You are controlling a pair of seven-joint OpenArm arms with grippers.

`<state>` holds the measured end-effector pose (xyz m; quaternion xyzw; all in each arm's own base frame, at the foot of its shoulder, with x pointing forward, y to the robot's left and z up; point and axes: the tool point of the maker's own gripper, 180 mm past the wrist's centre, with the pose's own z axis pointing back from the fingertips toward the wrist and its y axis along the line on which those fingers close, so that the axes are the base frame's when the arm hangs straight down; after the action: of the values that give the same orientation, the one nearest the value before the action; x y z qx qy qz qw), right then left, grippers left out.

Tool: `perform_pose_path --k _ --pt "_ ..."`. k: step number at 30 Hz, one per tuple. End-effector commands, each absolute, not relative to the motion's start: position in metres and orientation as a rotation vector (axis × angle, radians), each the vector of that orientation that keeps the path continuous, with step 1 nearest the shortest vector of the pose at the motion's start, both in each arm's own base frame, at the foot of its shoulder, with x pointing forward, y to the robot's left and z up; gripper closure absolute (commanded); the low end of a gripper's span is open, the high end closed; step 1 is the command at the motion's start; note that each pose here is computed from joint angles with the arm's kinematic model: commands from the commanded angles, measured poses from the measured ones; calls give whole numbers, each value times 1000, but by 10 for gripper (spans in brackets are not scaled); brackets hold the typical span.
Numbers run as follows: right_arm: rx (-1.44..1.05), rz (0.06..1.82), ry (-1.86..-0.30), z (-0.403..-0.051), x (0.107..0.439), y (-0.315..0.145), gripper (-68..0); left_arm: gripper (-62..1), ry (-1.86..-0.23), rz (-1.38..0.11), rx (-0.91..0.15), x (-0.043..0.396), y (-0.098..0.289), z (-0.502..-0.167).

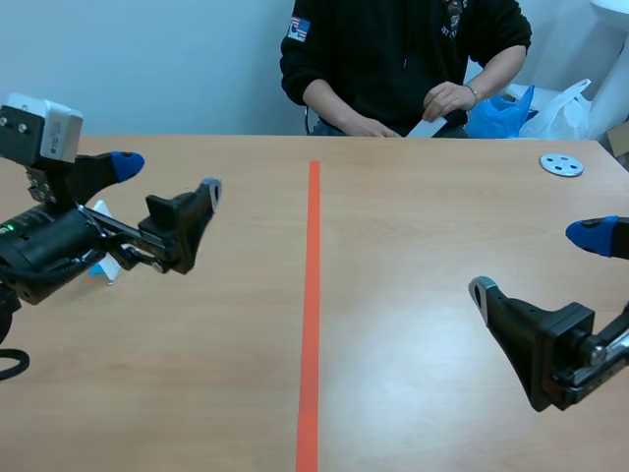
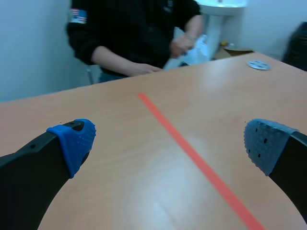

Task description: Sort the leaf by its shape. The table is split by an orange tape line. A compound leaf with several leaflets goes to the left side, a simple leaf with one blade goes to the right side. Return to the home posture when a red brick is placed on the table.

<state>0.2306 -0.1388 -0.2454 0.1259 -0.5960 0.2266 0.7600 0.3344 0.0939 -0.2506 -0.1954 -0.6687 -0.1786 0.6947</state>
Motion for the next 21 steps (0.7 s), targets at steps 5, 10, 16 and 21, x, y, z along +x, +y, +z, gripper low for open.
perform_pose_path --k 5,10,16,21 --pt "283 504 -1331 -234 235 -137 -679 -623 -1309 -492 -520 285 56 -261" --pt "281 504 -1324 -235 234 -137 -679 -623 -1294 -551 -566 250 35 -246" --pt "281 504 -1325 -235 234 -137 -679 -623 -1275 -556 -565 234 33 -246" --pt "281 504 -1325 -235 235 -138 -679 -623 -1287 -527 -568 232 35 -246"
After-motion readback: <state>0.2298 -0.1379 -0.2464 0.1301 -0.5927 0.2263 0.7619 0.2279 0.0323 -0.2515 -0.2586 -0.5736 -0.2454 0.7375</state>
